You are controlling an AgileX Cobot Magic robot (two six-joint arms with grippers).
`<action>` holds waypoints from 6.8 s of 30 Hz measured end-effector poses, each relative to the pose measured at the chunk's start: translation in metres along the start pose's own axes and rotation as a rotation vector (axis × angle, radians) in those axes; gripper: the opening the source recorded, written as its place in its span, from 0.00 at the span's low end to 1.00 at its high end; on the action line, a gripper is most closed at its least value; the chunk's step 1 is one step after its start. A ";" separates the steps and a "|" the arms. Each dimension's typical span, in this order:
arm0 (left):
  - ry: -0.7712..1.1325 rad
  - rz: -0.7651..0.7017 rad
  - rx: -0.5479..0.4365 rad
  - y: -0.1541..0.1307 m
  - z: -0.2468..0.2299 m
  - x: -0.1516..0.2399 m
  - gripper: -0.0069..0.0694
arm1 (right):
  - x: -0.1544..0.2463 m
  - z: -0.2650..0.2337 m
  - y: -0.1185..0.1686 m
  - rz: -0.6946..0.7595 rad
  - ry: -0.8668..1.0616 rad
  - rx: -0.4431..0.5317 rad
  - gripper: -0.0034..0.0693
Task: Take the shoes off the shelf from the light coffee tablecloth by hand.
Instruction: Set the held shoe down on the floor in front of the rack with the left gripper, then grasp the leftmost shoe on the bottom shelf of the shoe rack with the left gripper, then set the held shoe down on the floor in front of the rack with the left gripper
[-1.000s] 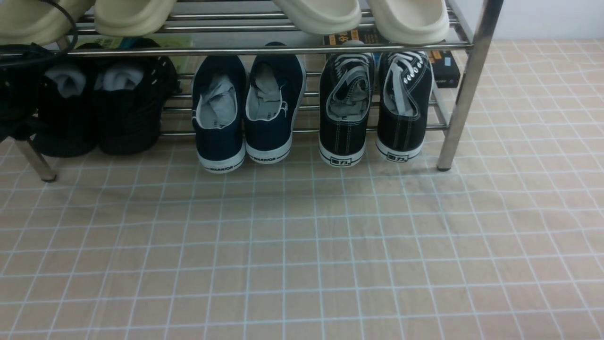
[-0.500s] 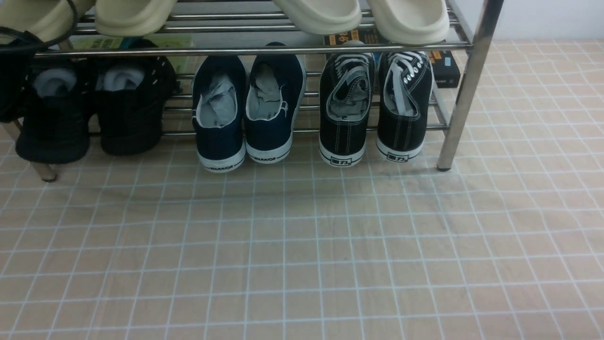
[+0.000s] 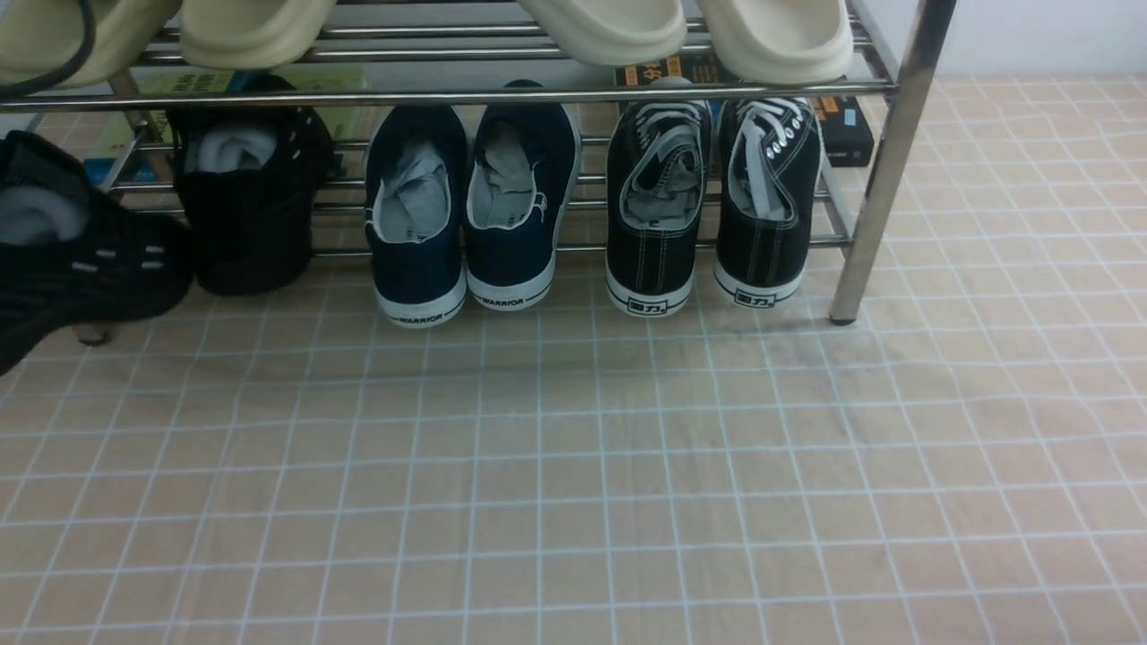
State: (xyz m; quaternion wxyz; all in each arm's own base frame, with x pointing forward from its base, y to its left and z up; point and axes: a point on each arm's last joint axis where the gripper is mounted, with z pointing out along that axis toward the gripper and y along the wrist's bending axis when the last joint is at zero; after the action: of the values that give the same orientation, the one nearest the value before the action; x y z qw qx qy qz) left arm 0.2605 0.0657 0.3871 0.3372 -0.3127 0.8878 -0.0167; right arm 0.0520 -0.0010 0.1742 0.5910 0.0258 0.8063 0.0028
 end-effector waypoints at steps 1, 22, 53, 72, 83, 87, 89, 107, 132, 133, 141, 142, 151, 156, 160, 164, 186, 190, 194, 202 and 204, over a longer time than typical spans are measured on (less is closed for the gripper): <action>-0.003 0.005 -0.010 0.002 -0.008 0.002 0.12 | 0.000 0.000 0.000 0.000 0.000 0.000 0.37; 0.059 -0.176 0.024 0.042 -0.043 0.099 0.12 | 0.000 0.000 0.000 0.000 0.000 0.000 0.37; -0.109 -0.312 0.232 0.041 0.009 0.120 0.12 | 0.000 0.000 0.000 0.000 0.000 0.000 0.37; -0.012 -0.233 0.079 0.045 0.056 0.117 0.19 | 0.000 0.000 0.000 0.000 0.000 0.000 0.37; 0.119 -0.050 0.028 0.035 0.023 0.096 0.61 | 0.000 0.000 0.000 0.000 0.000 0.000 0.37; 0.083 -0.002 0.061 0.021 -0.002 0.065 0.56 | 0.000 0.000 0.000 0.000 0.000 0.000 0.37; 0.115 0.011 0.066 0.013 -0.009 0.051 0.46 | 0.000 0.000 0.000 0.000 0.000 0.000 0.37; 0.252 -0.132 0.278 -0.051 0.116 -0.023 0.45 | 0.000 0.000 0.000 0.000 0.000 0.000 0.37; 0.217 -0.361 0.370 -0.065 0.215 -0.015 0.68 | 0.000 0.000 0.000 0.000 0.000 0.000 0.37; 0.216 -0.360 0.371 -0.066 0.215 -0.015 0.65 | 0.000 0.000 0.000 0.000 0.000 0.000 0.37; 0.204 -0.255 0.358 -0.075 0.208 -0.012 0.11 | 0.000 0.000 0.000 0.000 0.000 0.000 0.37; 0.213 -0.234 0.350 -0.074 0.205 -0.011 0.11 | 0.000 0.000 0.000 0.000 0.000 0.000 0.37; 0.273 -0.081 0.316 -0.071 0.155 -0.011 0.10 | 0.000 0.000 0.000 0.000 0.000 0.000 0.37; 0.310 0.002 0.295 -0.067 0.113 -0.009 0.10 | 0.000 0.000 0.000 0.000 0.000 0.000 0.37; 0.353 0.076 0.284 -0.062 0.073 -0.003 0.10 | 0.000 0.000 0.000 0.000 0.000 0.000 0.37; 0.367 0.116 0.292 -0.057 0.040 0.005 0.10 | 0.000 0.000 0.000 0.000 0.000 0.000 0.37; 0.327 0.068 0.275 -0.010 0.051 0.094 0.11 | 0.000 0.000 0.000 0.000 0.000 0.000 0.37; 0.353 0.092 0.305 -0.014 0.066 0.094 0.11 | 0.000 0.000 0.000 0.000 0.000 0.000 0.37; 0.358 0.089 0.311 -0.016 0.074 0.094 0.11 | 0.000 0.000 0.000 0.000 0.000 0.000 0.37; 0.388 0.057 0.306 -0.018 0.090 0.095 0.11 | 0.000 0.000 0.000 0.000 0.000 0.000 0.37; 0.414 0.053 0.300 -0.017 0.095 0.097 0.11 | 0.000 0.000 0.000 0.000 0.000 0.000 0.37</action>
State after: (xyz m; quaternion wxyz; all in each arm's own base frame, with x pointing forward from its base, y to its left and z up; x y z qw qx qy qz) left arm 0.2718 0.0137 0.2607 0.1910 -0.2256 0.9335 -0.2030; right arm 0.0520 -0.0010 0.1742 0.5910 0.0259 0.8063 0.0029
